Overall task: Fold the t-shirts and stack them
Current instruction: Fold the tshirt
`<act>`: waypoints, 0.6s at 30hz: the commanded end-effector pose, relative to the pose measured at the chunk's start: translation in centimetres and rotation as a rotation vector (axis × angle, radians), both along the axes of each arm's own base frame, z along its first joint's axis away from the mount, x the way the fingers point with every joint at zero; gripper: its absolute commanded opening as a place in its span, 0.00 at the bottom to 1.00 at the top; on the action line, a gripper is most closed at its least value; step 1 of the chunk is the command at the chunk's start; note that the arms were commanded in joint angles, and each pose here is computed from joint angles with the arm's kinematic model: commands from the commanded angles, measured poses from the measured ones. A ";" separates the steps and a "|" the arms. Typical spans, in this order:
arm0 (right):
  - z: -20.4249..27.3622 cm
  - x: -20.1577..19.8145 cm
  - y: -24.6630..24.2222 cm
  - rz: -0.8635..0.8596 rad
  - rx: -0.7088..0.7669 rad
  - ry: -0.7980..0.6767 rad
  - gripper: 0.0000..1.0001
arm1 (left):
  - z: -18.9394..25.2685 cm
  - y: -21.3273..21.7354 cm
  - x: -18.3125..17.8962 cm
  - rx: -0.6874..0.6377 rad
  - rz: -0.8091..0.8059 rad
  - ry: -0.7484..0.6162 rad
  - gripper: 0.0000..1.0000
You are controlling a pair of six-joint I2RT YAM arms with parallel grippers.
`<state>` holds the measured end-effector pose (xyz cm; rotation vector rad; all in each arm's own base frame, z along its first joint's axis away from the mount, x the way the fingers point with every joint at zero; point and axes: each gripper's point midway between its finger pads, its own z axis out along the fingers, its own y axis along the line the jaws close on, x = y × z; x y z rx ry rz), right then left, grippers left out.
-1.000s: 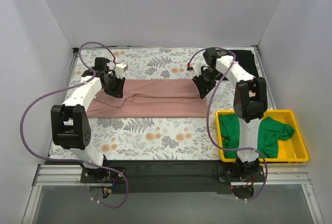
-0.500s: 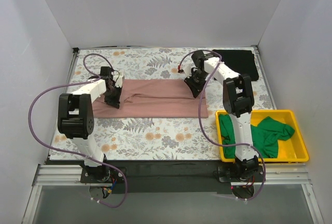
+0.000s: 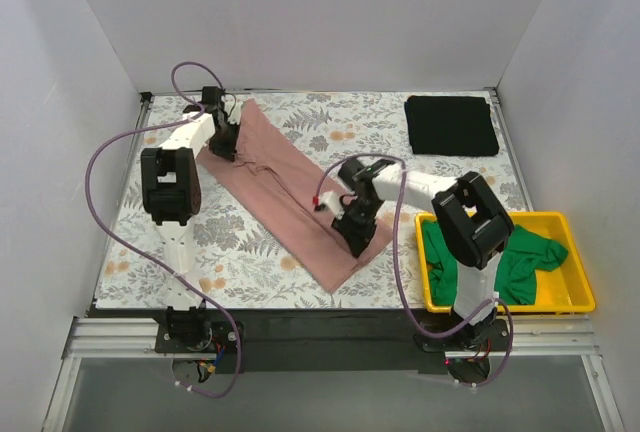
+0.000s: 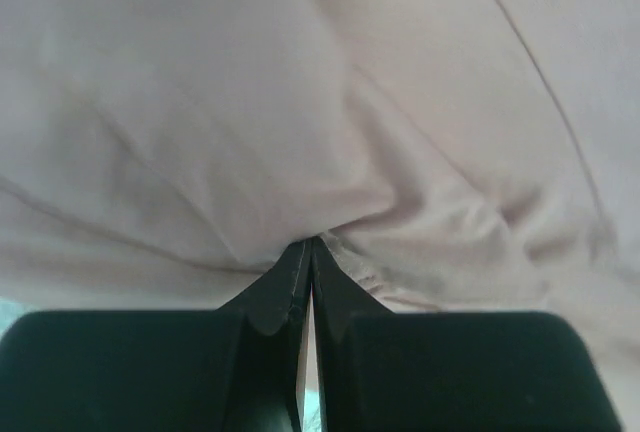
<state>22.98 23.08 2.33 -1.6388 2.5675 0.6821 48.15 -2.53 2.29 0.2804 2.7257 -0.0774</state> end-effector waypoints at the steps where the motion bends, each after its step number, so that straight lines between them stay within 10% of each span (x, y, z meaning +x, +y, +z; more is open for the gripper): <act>1: 1.8 -9.4 3.7 0.143 0.140 0.224 0.33 | 1.4 -6.4 3.4 -0.108 -0.096 -0.063 0.00; 7: 6.0 -6.9 5.9 0.146 0.277 0.136 0.35 | 10.0 -9.5 5.3 -0.234 -0.130 -0.279 0.00; 18: 1.4 0.9 4.2 0.043 0.067 -0.010 0.29 | 6.0 -7.1 -0.4 -0.143 -0.050 -0.138 0.00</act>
